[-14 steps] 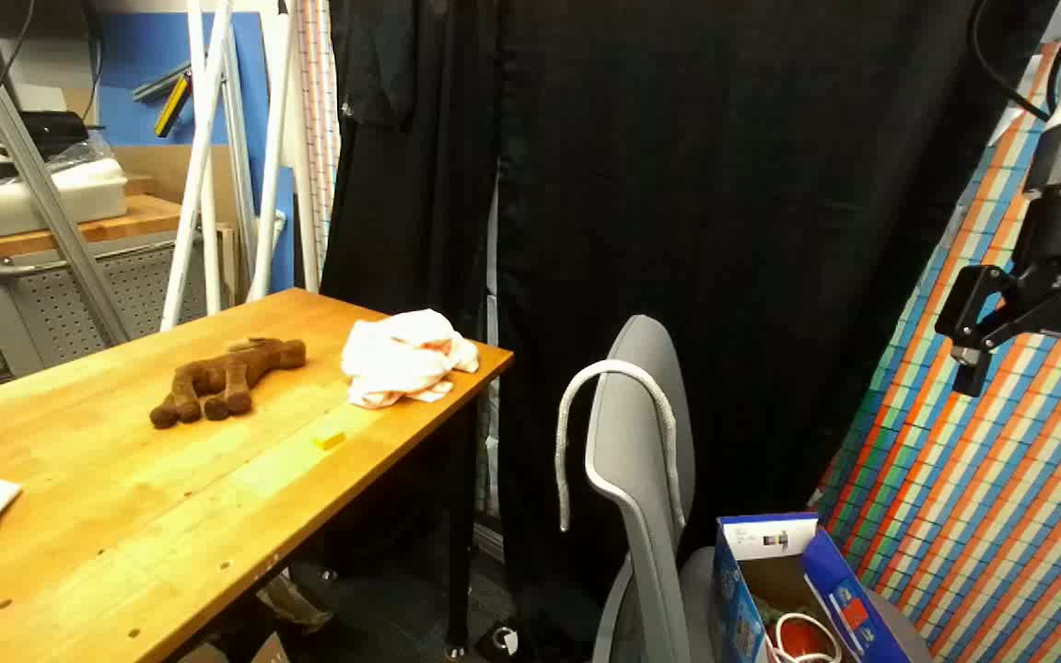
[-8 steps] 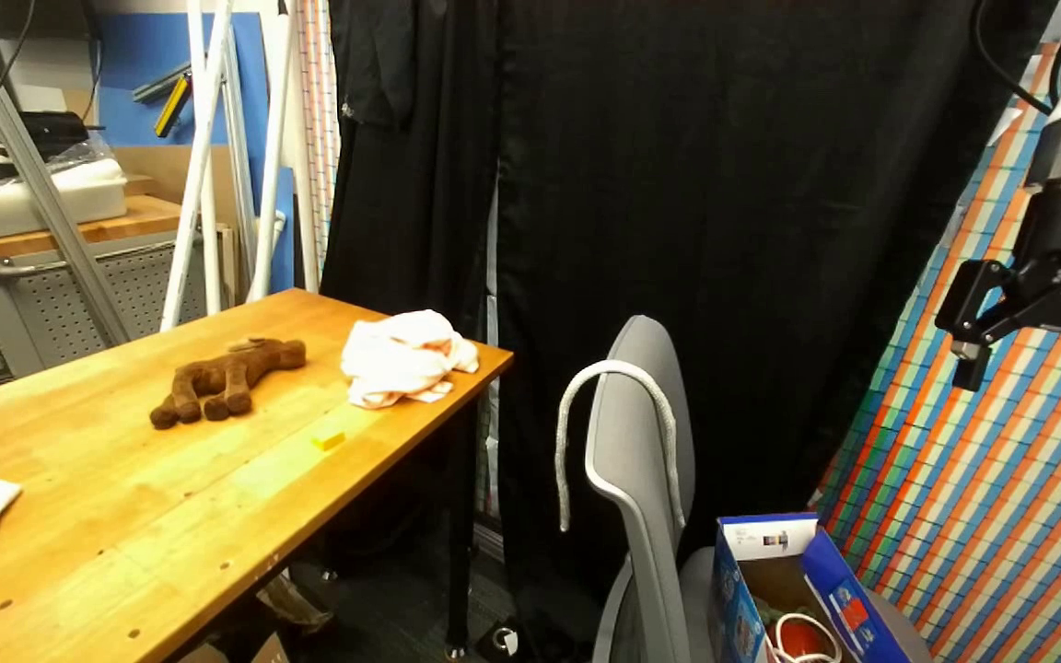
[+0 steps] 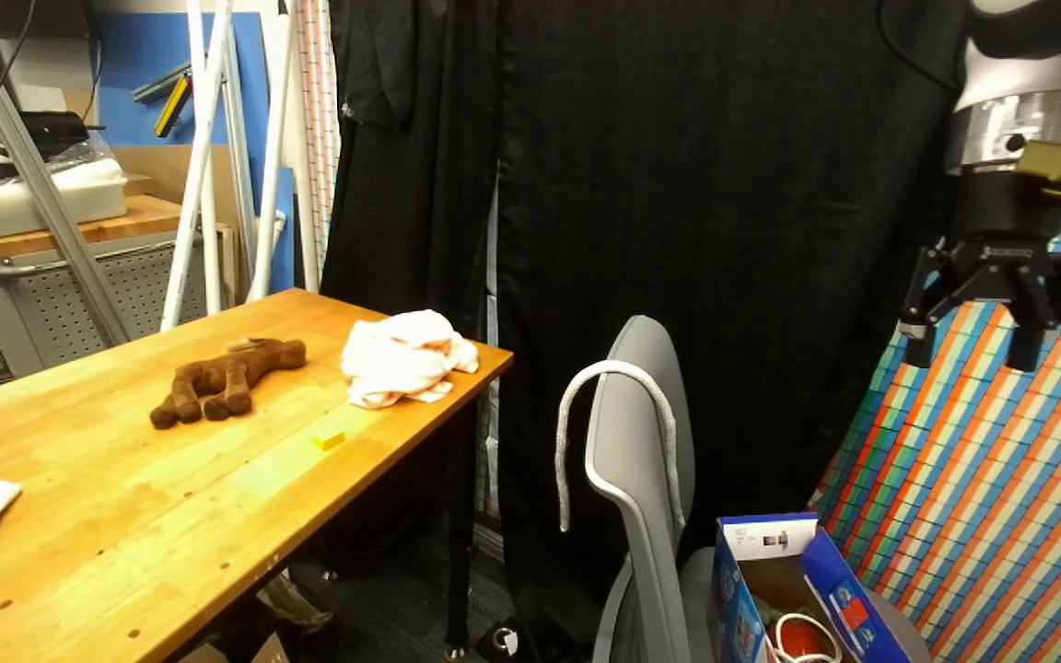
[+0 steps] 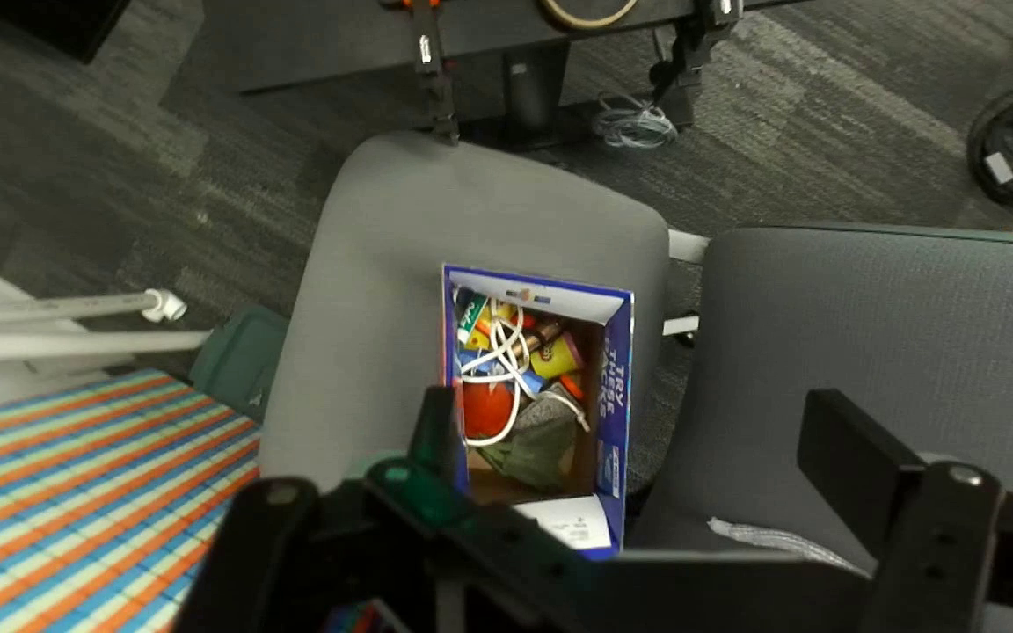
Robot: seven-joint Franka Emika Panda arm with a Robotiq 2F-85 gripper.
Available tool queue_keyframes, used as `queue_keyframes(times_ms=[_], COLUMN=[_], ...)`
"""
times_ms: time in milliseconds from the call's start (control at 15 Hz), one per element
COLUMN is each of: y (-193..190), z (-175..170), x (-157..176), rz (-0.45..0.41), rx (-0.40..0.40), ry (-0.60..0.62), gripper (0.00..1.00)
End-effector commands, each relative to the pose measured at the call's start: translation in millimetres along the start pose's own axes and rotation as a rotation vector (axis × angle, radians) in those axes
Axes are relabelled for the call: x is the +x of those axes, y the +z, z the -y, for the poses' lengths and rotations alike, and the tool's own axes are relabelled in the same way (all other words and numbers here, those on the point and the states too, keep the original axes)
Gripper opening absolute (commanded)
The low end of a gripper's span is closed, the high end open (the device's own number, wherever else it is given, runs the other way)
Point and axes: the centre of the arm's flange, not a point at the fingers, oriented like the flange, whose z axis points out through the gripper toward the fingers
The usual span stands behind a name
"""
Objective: Put the white belt in the box on the seat
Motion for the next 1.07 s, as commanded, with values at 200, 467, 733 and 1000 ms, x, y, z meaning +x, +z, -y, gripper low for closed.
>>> queue_keyframes(times_ms=[200,467,733,1000], y=[-30.4,-24.4,-14.9,2.8], z=[114.9,177.5,214.7,230.3], x=[90.2,122.8,138.5,149.6], rz=[-0.029,-0.068,-0.094,-0.064], rx=[-0.179,-0.253,-0.286,-0.241], ry=[-0.320,-0.525,-0.734,-0.949], gripper=[1.00,1.00,1.00,1.00])
